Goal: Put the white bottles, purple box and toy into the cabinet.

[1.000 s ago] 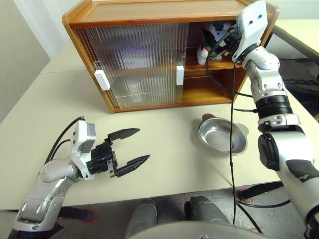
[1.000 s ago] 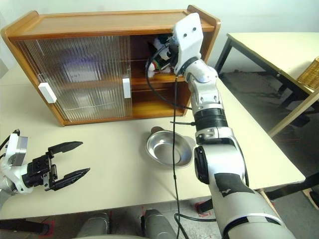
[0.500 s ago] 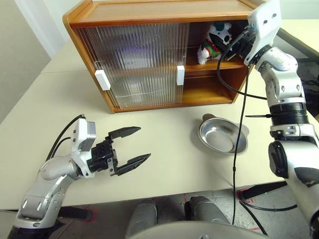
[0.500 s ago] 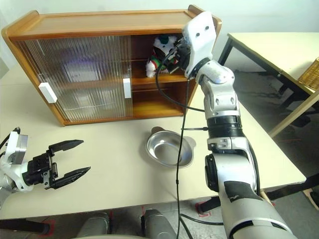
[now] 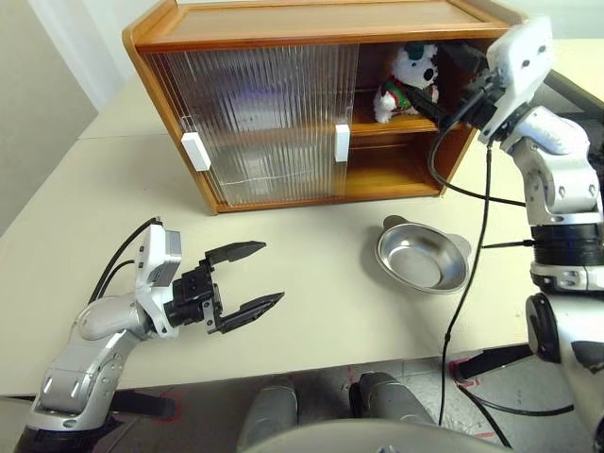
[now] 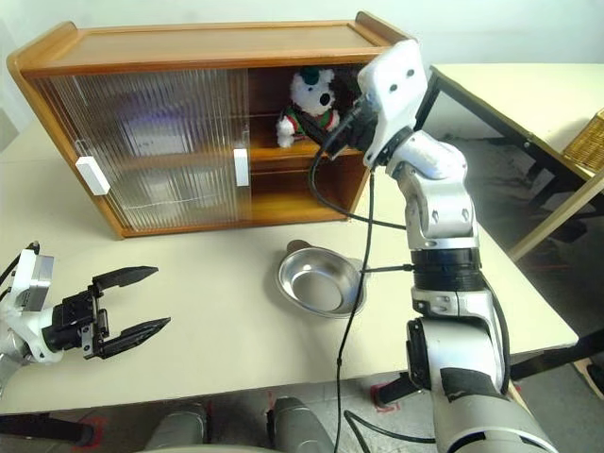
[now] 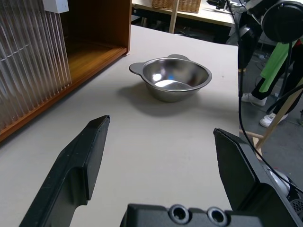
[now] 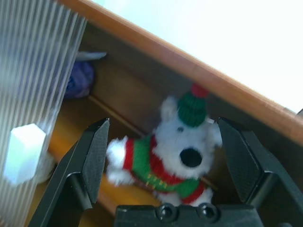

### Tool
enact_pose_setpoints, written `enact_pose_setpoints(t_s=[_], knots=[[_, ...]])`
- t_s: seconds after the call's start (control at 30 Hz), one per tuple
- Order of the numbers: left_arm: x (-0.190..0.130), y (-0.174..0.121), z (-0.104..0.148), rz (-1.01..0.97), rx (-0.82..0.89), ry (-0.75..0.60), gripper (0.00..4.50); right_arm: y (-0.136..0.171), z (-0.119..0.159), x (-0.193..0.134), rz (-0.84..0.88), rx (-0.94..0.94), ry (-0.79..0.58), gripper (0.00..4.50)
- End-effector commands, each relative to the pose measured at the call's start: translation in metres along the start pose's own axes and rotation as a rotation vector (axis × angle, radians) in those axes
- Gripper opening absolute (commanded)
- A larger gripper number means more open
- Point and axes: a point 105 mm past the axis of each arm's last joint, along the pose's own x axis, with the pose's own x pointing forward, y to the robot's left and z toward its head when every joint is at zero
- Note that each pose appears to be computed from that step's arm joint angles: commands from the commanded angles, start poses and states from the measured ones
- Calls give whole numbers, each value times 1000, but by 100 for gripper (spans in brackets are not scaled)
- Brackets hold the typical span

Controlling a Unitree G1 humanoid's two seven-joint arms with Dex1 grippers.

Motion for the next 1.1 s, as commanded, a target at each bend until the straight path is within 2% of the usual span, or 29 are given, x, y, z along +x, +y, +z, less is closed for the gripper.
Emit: enact_pose_setpoints(t_s=[0.03,0.2,0.33,0.43,0.63,0.77,1.1], knots=[[-1,1,-2,-2,0,4,450,-1,3,-5,9,9,-7,449],[-2,2,-2,-3,4,5,450,5,-8,-23,87,62,32,449],[-3,2,-3,-1,4,6,450,6,-18,-50,199,210,92,449],[-4,1,-4,-5,0,7,450,3,-37,-80,253,356,210,449],[-3,0,-4,-9,-4,5,450,-12,-72,-127,180,541,394,449],[-3,-2,-6,-17,-11,7,450,-9,-105,-161,97,682,523,449],[-2,-3,-6,-20,-18,7,450,11,-132,-181,11,896,633,449]])
